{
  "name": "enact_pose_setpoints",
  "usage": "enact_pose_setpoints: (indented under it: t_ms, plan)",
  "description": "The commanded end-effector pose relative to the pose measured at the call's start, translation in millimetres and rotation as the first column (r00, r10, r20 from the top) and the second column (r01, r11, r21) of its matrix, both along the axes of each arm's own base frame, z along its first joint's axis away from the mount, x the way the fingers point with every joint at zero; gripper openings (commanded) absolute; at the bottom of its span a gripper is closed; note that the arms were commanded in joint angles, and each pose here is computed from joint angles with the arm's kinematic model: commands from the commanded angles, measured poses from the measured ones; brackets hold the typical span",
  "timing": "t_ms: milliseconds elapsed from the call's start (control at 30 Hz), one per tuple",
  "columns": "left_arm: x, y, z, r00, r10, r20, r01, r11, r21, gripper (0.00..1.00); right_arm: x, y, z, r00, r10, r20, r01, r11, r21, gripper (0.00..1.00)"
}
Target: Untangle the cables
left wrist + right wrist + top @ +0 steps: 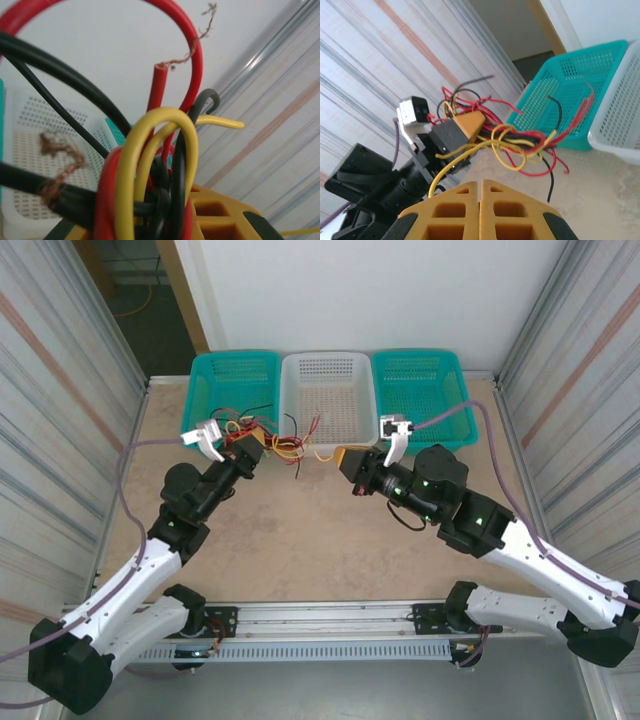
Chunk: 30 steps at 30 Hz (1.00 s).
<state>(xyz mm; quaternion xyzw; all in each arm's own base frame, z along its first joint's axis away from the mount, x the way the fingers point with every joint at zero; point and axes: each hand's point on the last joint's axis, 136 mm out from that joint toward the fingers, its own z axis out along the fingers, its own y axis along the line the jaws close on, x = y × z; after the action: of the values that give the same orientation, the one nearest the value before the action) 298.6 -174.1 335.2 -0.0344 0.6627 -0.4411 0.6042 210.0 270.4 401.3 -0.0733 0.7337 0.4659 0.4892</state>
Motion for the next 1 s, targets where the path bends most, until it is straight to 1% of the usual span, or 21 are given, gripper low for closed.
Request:
enact_pose_setpoints:
  t_ms: [0, 133, 300, 333, 467, 667, 833, 900, 967]
  plan:
    - [-7, -14, -7, 0.995, -0.095, 0.001, 0.095, 0.995, 0.015, 0.00, 4, -23, 37, 0.994, -0.043, 0.099, 0.041, 0.999, 0.023, 0.00]
    - [-18, -29, -8, 0.979, -0.205, -0.003, 0.205, 0.979, 0.010, 0.00, 21, -47, 58, 0.990, -0.095, 0.105, 0.093, 0.995, 0.028, 0.00]
    - [-35, -48, -5, 0.936, -0.352, 0.002, 0.352, 0.936, 0.009, 0.00, 46, -75, 81, 0.982, -0.160, 0.105, 0.159, 0.987, 0.019, 0.00]
    - [-38, -50, -5, 0.928, -0.372, 0.004, 0.372, 0.928, 0.009, 0.00, 56, -77, 77, 0.981, -0.172, 0.088, 0.172, 0.985, 0.003, 0.00]
    - [-52, -57, -1, 0.892, -0.451, 0.012, 0.451, 0.892, 0.001, 0.00, 80, -99, 77, 0.972, -0.229, 0.057, 0.229, 0.973, 0.007, 0.00]
    - [-70, -79, -1, 0.806, -0.592, -0.012, 0.592, 0.806, -0.003, 0.00, 119, -122, 65, 0.963, -0.267, -0.030, 0.268, 0.963, 0.018, 0.00]
    - [-82, -86, 7, 0.770, -0.638, 0.007, 0.638, 0.770, -0.002, 0.00, 155, -143, 49, 0.939, -0.333, -0.085, 0.331, 0.943, -0.029, 0.00]
    - [-86, -86, 12, 0.758, -0.652, 0.021, 0.652, 0.758, -0.013, 0.00, 173, -158, 34, 0.918, -0.373, -0.134, 0.370, 0.928, -0.050, 0.00]
    - [-89, -85, 20, 0.754, -0.656, 0.043, 0.657, 0.753, -0.029, 0.00, 191, -176, 10, 0.887, -0.411, -0.210, 0.406, 0.911, -0.064, 0.00]
